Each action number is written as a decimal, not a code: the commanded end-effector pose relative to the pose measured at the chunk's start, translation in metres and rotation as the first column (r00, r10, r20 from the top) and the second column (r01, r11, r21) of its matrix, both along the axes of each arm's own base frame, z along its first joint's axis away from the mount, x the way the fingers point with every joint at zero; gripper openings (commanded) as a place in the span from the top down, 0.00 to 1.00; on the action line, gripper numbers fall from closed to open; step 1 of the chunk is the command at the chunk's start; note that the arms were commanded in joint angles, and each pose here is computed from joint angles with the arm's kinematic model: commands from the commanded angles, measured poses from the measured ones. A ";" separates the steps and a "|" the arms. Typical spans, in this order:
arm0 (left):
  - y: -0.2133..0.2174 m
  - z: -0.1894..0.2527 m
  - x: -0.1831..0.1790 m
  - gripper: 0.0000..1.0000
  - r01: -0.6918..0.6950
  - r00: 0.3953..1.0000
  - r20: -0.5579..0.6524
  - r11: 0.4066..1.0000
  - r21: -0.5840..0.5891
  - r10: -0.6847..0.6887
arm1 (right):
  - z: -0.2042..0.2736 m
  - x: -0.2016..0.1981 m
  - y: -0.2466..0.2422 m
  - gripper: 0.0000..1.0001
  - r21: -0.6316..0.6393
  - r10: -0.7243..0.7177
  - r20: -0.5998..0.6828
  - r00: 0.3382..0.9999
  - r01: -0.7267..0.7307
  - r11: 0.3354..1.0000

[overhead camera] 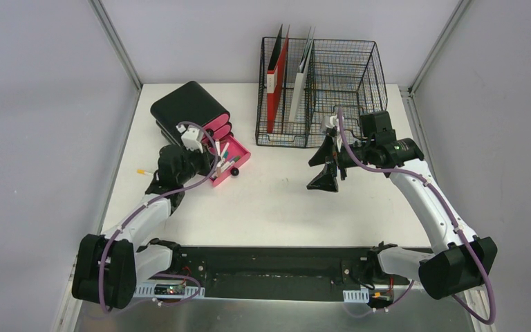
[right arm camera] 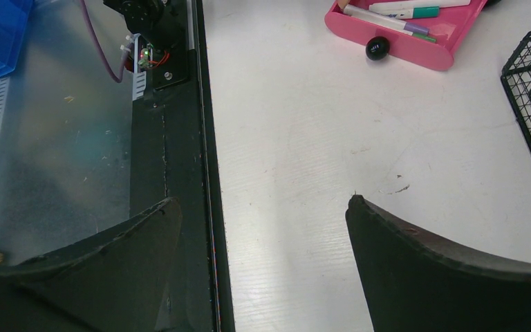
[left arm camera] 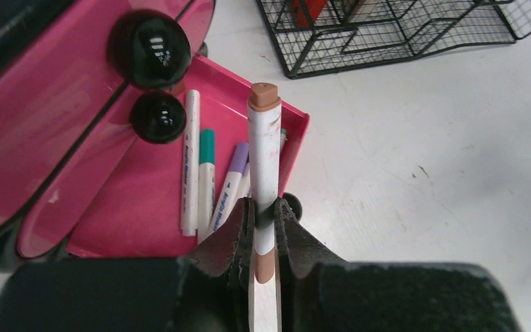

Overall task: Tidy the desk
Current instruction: Place the stationery in the drawer, then pick up the stationery from the center of the board, then place the stationery in the drawer.

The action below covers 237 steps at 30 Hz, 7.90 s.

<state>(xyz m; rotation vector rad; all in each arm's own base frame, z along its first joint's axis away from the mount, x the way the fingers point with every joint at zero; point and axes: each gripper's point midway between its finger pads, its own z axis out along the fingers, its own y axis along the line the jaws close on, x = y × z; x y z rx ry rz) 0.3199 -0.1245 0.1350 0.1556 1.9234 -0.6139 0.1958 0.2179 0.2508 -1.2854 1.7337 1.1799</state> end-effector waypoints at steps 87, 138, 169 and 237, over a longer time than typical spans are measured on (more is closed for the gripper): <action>0.204 -0.122 -0.016 0.29 -0.822 -0.188 -0.613 0.218 0.525 0.767 | 0.011 -0.003 0.002 0.05 0.068 0.032 0.023 0.999 -0.034 0.997; 0.125 -0.071 -0.096 1.00 -0.909 0.209 -0.765 0.409 0.077 0.609 | 0.006 -0.001 0.004 0.04 0.081 0.035 0.005 0.999 -0.035 0.996; -0.011 0.080 -0.131 1.00 0.033 0.974 -0.161 0.803 -0.596 -0.160 | 0.000 -0.004 0.019 0.01 0.225 0.100 -0.120 0.988 -0.071 0.972; -0.117 0.077 -0.118 0.01 0.181 0.960 0.229 0.981 -0.072 -0.160 | -0.042 0.005 0.034 1.00 0.057 0.135 -0.094 0.986 -0.130 0.990</action>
